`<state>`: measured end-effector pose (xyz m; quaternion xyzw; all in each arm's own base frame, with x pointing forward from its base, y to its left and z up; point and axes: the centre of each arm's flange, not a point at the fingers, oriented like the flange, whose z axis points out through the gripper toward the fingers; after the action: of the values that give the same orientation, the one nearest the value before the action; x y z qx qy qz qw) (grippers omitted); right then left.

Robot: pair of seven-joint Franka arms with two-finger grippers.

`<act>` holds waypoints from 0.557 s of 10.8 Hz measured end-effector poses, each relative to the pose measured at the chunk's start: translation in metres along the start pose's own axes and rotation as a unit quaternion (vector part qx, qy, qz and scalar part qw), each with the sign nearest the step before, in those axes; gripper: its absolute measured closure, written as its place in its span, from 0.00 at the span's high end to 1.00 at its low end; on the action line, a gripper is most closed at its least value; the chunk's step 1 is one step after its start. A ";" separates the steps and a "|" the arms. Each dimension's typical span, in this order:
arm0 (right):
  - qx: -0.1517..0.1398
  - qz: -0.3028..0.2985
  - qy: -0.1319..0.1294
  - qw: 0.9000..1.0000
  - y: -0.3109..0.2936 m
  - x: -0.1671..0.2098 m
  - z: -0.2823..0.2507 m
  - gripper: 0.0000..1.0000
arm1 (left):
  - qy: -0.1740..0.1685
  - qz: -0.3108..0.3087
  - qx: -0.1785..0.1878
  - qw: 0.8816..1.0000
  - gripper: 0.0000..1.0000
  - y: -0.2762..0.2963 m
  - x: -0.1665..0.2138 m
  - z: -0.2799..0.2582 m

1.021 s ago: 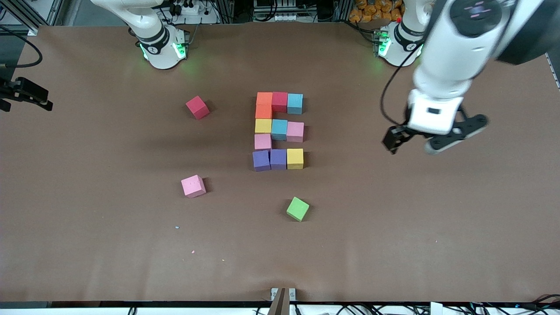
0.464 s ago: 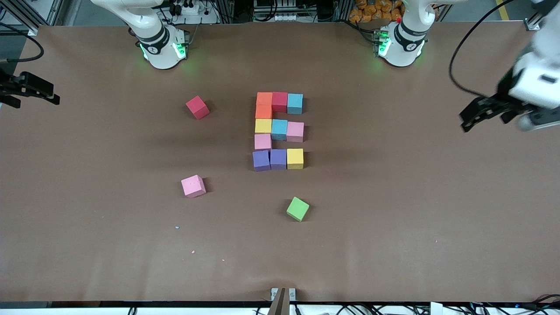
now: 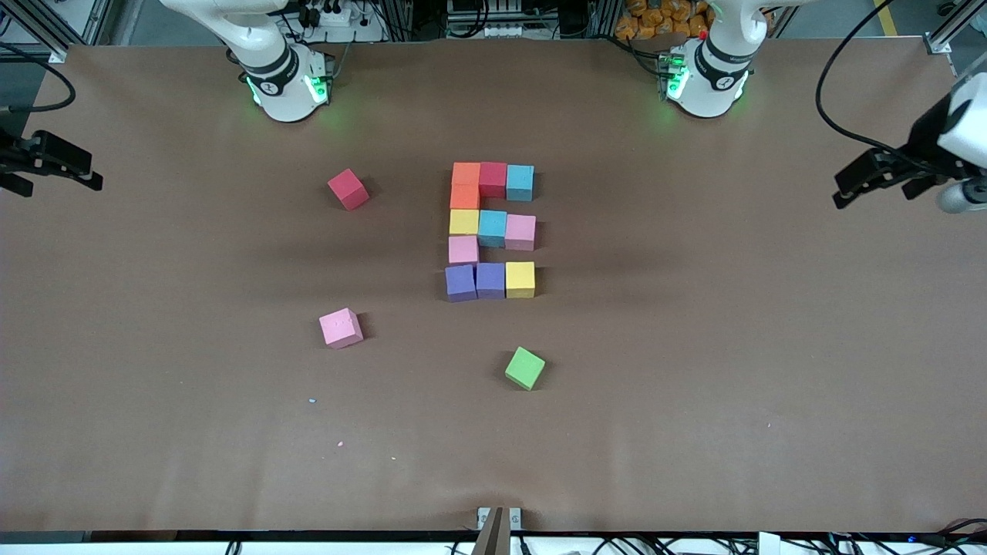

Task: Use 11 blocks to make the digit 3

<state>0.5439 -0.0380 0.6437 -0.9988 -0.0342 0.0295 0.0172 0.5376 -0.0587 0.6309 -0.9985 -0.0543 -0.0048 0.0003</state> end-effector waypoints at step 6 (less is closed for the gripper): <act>0.000 0.000 0.000 1.000 0.000 0.000 0.003 1.00 | -0.015 0.068 -0.005 0.998 1.00 0.012 -0.004 0.011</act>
<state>0.5433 -0.0383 0.6409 -0.9988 -0.0341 0.0299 0.0174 0.5350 -0.0713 0.6198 -0.9998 0.0133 0.0102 -0.0056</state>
